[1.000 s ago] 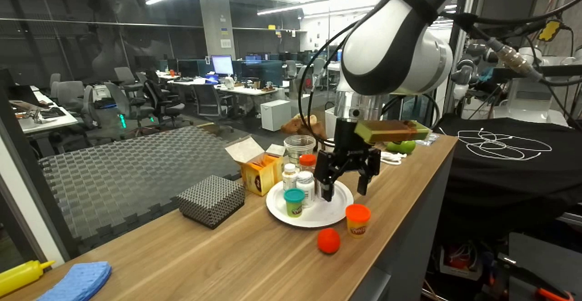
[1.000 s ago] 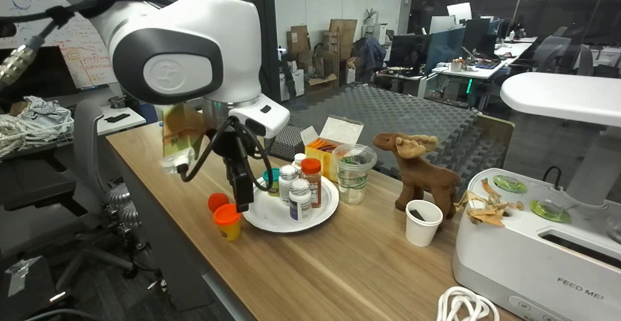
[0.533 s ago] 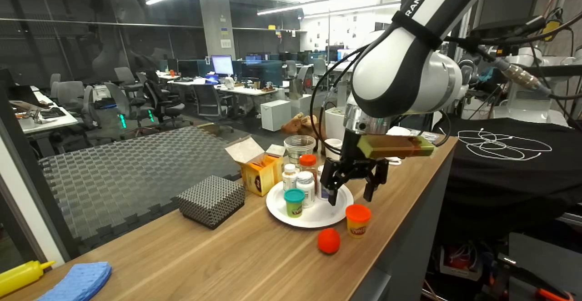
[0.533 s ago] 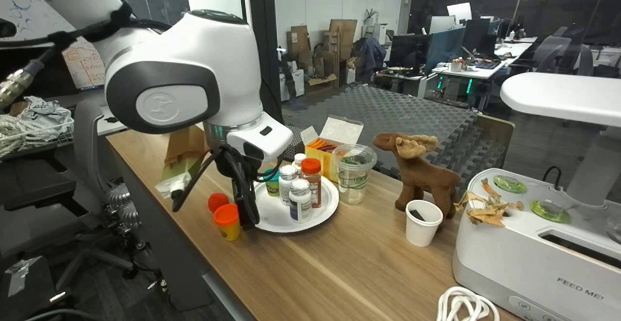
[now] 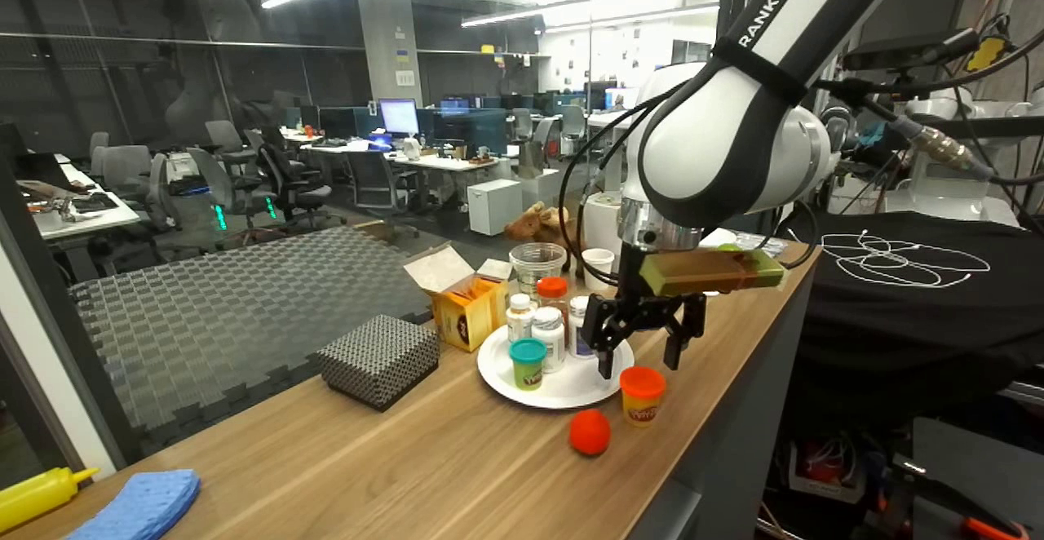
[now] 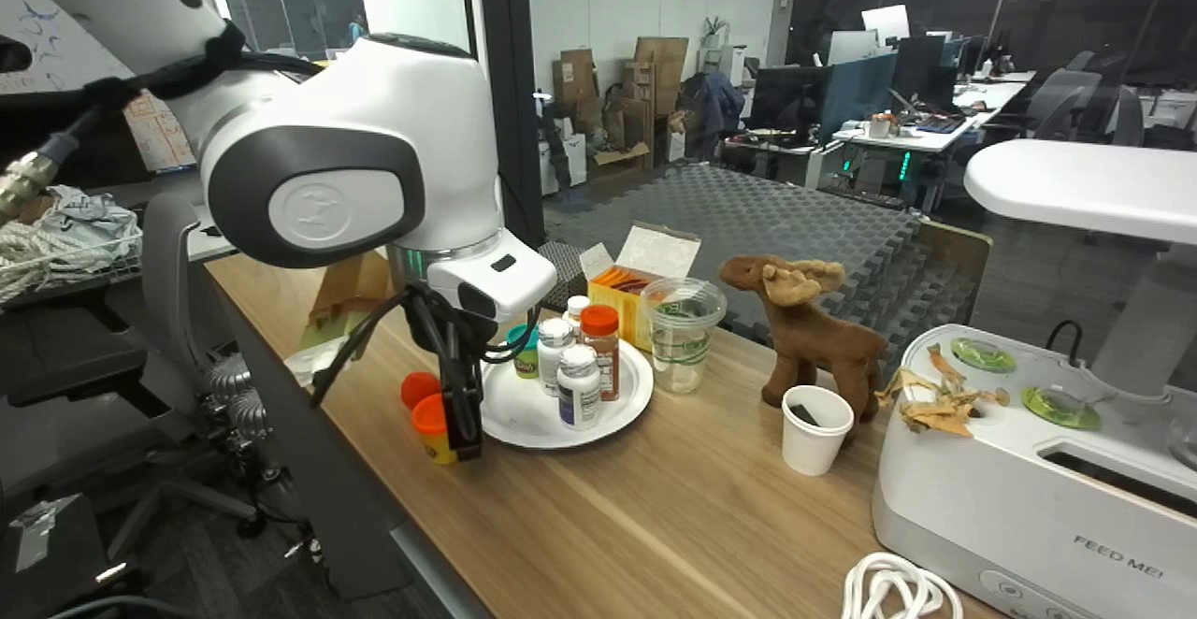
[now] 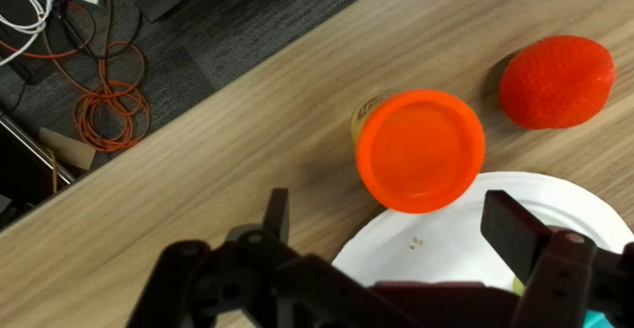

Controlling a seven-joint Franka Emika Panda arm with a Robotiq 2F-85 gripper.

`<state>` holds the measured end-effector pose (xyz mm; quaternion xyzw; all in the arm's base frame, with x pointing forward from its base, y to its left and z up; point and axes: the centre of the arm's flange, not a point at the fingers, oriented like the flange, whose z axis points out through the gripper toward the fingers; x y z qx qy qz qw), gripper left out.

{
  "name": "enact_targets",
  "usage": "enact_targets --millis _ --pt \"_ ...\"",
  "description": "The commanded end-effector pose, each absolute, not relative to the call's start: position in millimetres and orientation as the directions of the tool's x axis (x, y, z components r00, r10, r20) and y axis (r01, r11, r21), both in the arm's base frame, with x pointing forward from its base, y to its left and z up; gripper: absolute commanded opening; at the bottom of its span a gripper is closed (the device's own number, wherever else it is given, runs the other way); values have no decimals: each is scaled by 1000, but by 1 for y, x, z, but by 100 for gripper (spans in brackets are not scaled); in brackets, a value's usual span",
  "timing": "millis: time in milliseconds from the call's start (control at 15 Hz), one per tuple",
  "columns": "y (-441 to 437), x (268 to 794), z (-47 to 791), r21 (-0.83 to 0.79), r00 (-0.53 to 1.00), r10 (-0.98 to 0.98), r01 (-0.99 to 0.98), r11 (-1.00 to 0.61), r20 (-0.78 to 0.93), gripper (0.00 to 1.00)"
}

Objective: Put the bottles and red plushy on the plate. Stack the clear cups

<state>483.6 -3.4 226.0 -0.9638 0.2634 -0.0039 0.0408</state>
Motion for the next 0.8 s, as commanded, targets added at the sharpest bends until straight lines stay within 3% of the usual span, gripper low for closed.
enact_targets --millis 0,400,533,733 --pt "7 479 233 -78 870 -492 -494 -866 -41 100" --pt "17 475 230 -81 871 -485 -490 -868 -81 100" --pt "19 474 229 -85 870 -485 -491 -867 -87 74" --pt "23 474 228 -93 869 -485 -493 -865 -98 49"
